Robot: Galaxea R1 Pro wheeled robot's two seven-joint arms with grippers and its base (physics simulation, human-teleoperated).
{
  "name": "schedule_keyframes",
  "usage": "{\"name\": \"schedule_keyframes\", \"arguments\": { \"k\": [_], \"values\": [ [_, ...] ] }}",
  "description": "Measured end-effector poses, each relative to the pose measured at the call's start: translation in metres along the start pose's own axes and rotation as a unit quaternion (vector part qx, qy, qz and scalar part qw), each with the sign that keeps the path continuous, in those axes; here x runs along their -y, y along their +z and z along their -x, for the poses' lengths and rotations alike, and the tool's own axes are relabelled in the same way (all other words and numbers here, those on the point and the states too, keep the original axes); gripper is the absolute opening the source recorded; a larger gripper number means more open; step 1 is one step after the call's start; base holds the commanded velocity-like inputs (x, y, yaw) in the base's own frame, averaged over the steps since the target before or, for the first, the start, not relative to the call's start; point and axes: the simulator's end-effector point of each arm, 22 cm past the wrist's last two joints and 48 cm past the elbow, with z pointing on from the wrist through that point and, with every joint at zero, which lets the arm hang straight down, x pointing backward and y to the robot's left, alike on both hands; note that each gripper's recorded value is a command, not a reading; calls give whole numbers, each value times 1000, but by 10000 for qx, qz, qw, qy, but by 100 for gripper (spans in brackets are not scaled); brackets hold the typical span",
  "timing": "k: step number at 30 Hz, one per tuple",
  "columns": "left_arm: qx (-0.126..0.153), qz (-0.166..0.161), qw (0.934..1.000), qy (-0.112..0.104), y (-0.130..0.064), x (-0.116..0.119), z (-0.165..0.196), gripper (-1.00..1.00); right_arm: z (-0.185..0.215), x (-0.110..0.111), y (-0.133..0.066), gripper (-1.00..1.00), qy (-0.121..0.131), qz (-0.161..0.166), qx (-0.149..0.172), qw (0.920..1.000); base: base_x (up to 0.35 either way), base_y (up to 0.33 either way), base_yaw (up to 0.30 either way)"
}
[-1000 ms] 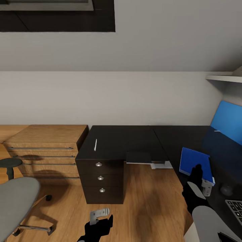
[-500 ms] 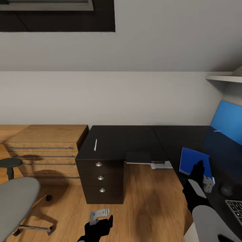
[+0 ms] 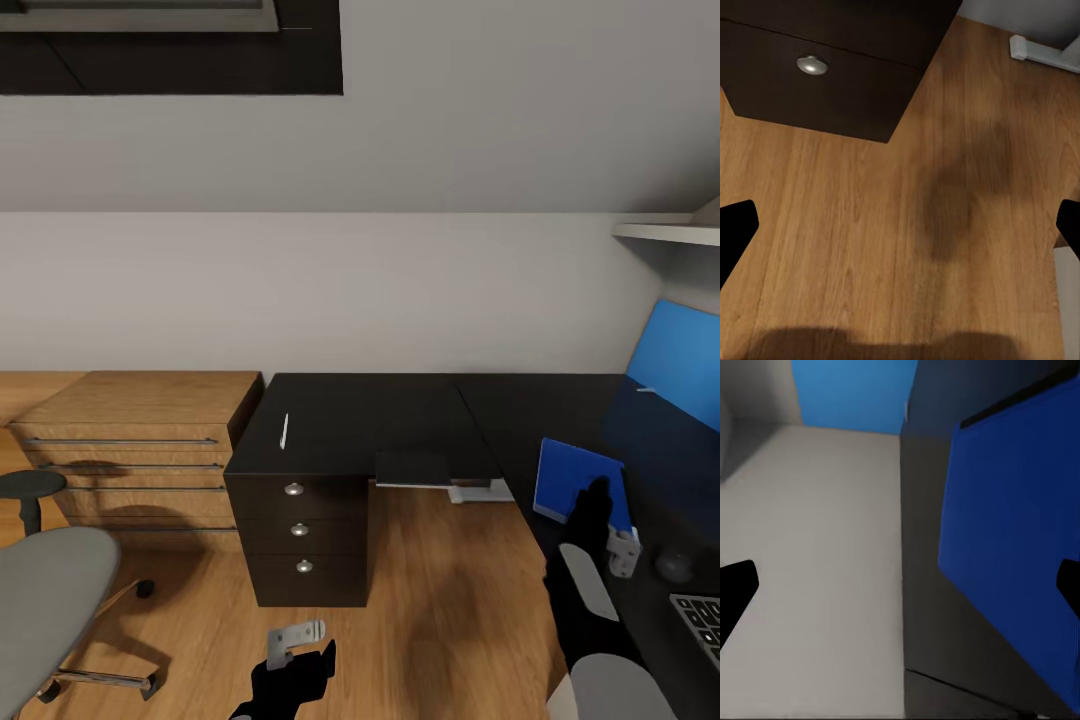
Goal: In the bedroom, organize the workspace by keeping the computer under the desk, ensuring the monitor is on the desk, placing the keyboard on the desk next to the monitor, placing the mouse on the desk next to the keyboard, moving the folder from the swivel chair onto the desk next to the mouse, stacking the notebook on top of the folder with the pen on top of the notebook, and positioning the swivel chair next to the desk.
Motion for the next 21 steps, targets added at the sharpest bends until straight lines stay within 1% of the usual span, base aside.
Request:
{"name": "schedule_keyframes", "arguments": {
  "k": [2, 3, 8, 11, 12, 15, 21],
  "values": [
    [0, 1, 10000, 0, 0, 0, 0, 100, -5, -1, -5, 100, -42, -14, -84, 10000, 0, 0, 0],
    [-1, 1, 10000, -2, 0, 0, 0, 100, -11, 0, -10, 100, -85, -47, -174, 9998, 0, 0, 0],
    [-8, 8, 10000, -5, 0, -1, -1, 100, -31, 6, -20, 100, -192, -233, -431, 9986, 0, 0, 0],
    [-11, 11, 10000, -6, 0, -1, -1, 100, -49, 10, -27, 100, -309, -349, -662, 9967, 0, 0, 0],
    [-11, 13, 10000, -5, 0, -1, -1, 100, -63, 12, -33, 100, -405, -408, -854, 9947, 0, 0, 0],
    [-12, 14, 10000, -5, 0, -1, -1, 100, -84, 14, -42, 100, -552, -469, -1178, 9904, 0, 0, 0],
    [-11, 16, 10000, -2, 0, -1, -1, 100, -118, 20, -57, 100, -749, -549, -1816, 9790, 0, 0, 0]
  ]
}}
